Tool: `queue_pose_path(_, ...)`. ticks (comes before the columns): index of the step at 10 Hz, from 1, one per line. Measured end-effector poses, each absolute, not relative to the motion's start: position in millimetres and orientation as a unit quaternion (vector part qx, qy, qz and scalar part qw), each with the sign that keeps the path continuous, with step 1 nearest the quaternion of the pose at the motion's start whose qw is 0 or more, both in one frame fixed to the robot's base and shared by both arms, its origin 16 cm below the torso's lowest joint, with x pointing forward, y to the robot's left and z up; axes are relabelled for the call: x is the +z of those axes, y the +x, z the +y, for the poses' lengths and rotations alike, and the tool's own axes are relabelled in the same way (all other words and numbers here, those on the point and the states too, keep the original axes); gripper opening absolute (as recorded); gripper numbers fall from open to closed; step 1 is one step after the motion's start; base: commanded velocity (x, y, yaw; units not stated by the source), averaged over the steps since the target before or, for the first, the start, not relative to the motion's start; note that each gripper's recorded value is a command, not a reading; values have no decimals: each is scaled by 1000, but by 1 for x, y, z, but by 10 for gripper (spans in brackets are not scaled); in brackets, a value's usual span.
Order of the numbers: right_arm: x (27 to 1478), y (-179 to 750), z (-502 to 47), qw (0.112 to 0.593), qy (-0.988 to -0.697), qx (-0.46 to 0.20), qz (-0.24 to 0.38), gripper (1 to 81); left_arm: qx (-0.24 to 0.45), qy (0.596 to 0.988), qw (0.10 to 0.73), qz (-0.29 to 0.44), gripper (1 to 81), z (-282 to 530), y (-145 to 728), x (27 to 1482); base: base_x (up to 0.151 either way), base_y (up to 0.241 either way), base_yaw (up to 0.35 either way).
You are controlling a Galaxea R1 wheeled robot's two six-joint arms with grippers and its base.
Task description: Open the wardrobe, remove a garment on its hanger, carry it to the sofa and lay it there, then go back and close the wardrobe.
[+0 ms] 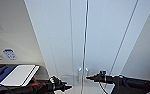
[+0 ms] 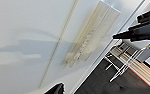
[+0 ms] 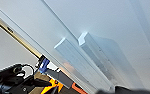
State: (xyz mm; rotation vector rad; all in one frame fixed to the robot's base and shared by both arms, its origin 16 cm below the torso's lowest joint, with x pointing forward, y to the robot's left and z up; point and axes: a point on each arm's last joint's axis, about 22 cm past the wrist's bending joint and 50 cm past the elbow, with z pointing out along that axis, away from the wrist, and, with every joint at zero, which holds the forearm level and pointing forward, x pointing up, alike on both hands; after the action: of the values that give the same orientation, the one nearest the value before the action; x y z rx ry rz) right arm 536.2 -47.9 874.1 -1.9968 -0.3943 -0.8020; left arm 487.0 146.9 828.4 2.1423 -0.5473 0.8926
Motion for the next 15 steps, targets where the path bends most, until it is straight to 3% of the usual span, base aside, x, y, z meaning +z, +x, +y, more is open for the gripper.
queue_pose_path(5,889,527,-23,453,-801,-318,-228,811,340,833,370,-233,811,122,499,831,0,0,0)
queue_pose_path(11,870,564,-40,429,-816,-338,-189,811,325,840,362,-239,811,118,500,820,0,0,0)
queue_pose_path(15,876,575,-21,434,-814,-339,-186,811,326,843,357,-237,811,117,507,816,0,0,0)
